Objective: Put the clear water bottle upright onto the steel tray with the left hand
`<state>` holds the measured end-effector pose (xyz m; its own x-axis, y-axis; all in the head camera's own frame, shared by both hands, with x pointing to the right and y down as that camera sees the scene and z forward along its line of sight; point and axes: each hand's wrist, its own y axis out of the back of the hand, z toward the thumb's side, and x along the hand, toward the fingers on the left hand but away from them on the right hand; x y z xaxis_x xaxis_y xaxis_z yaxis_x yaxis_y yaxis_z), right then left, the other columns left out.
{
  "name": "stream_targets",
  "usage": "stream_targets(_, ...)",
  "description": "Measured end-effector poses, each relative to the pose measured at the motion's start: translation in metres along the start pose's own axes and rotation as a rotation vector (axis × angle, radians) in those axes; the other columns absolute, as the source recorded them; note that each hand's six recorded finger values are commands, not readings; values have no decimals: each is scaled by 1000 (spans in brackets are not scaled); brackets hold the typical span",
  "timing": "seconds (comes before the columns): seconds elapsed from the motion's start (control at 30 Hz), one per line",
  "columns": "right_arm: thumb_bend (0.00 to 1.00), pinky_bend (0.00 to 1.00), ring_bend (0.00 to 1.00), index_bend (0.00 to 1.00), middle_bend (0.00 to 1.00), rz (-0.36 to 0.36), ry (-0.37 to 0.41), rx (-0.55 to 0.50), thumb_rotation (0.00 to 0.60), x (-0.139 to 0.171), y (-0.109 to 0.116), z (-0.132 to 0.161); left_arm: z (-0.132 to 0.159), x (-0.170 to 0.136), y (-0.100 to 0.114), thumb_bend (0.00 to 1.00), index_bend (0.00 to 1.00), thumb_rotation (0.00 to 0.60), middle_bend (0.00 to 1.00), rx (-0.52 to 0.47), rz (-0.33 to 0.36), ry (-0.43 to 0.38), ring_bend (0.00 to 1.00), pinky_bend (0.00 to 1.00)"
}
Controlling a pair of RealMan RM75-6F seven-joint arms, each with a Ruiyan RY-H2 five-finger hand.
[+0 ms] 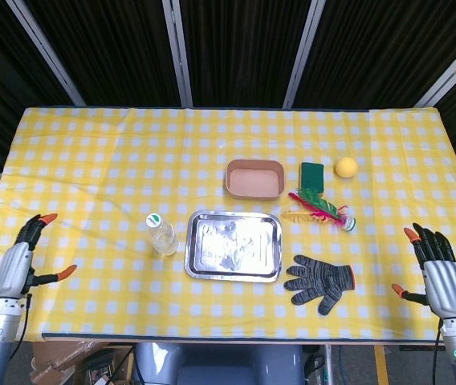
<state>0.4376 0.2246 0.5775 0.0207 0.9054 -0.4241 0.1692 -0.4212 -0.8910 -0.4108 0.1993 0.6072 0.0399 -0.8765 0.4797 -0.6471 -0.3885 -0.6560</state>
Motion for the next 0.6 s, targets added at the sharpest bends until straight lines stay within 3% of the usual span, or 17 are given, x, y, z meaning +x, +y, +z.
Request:
stream_targets(0.17,50,0,0,54,0,1,1,-5,600,0,0,0,15,16,-34,149,120,600,91,-208,-165,30,0,0)
stream_targets(0.3,49,0,0,54,0,0,1,-8,600,0,1,-1,27,25,-58,149,120,600,87,-284,-275,43,0,0)
stream_targets(0.6,49,0,0,54,0,4,0,-24,600,0,2,-2,44,44,-97,149,120,600,90,-331,-306,32,0,0)
